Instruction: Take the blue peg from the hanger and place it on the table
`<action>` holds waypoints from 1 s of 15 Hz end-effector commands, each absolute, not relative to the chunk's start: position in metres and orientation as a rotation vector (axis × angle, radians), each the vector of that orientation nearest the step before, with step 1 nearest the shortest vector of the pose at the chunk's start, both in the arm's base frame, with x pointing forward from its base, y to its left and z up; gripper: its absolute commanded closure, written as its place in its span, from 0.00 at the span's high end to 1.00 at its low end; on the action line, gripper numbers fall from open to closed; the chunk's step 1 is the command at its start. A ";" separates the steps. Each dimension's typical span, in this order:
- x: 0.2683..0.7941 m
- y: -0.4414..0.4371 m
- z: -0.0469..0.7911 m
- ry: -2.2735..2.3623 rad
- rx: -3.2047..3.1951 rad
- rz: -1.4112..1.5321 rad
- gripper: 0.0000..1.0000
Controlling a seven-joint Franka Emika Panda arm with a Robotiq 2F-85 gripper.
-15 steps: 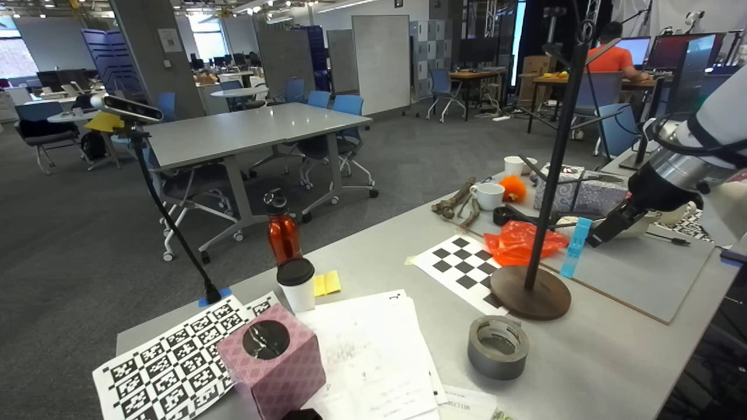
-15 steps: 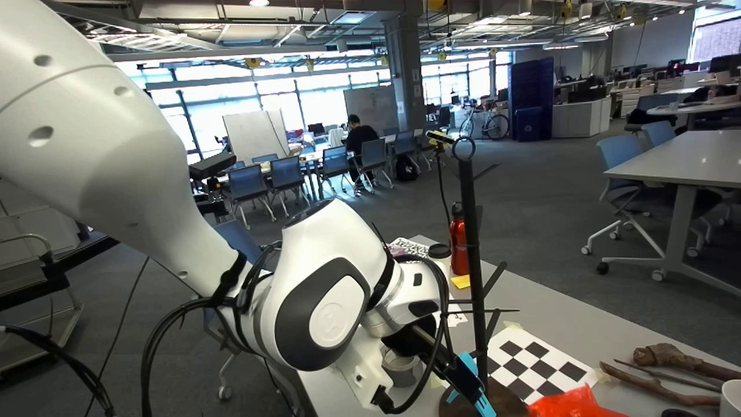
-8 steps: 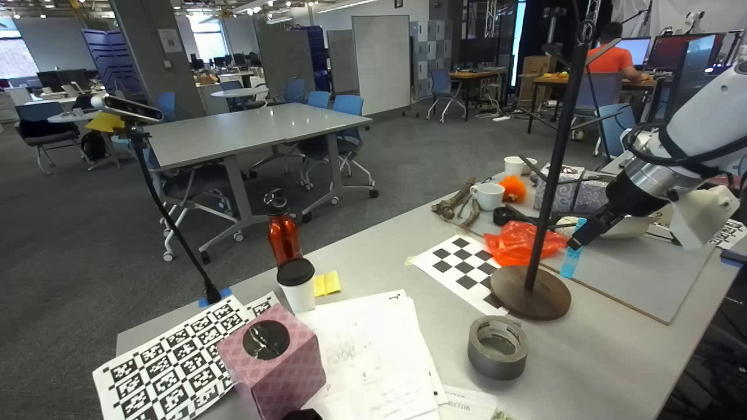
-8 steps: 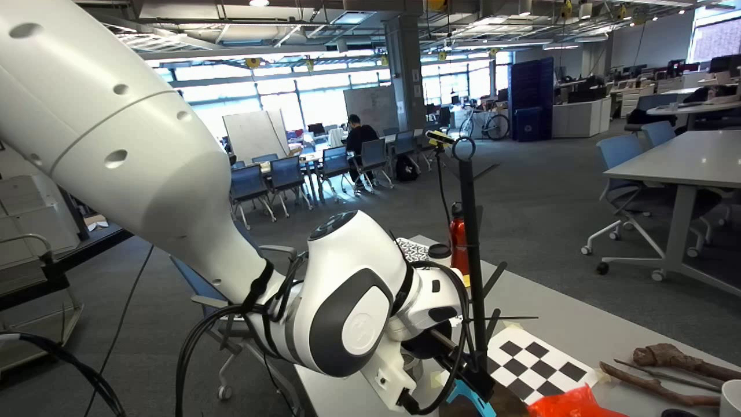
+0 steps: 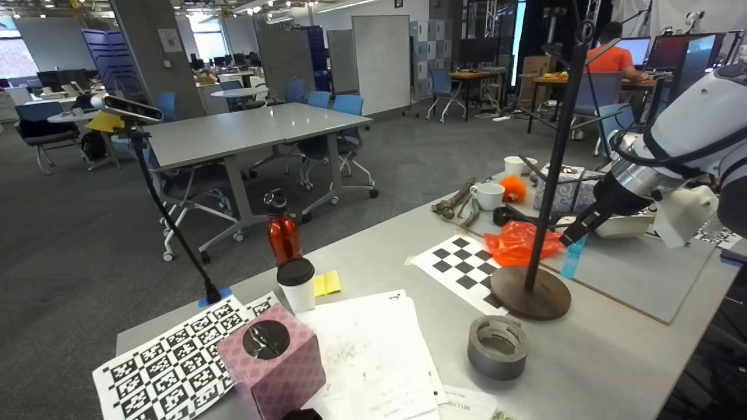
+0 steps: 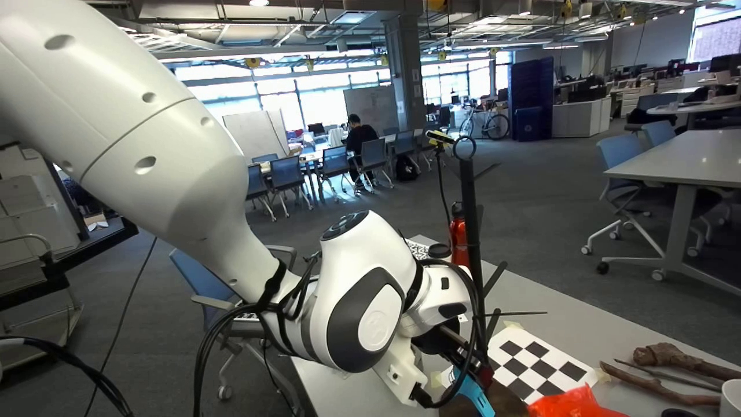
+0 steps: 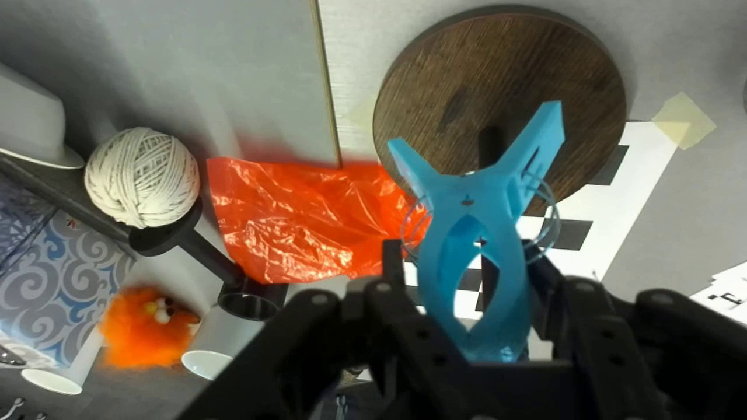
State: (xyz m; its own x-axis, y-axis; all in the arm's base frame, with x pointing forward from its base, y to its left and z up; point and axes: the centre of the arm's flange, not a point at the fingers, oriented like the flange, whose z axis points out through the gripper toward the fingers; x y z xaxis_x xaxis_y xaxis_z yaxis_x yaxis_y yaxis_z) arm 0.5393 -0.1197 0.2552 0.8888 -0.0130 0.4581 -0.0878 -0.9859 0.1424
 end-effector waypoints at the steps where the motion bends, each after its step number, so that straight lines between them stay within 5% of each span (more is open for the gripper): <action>1: 0.546 -0.127 0.263 -0.058 2.885 0.723 0.21; 15: 0.527 -0.120 0.270 -0.073 2.863 0.705 0.19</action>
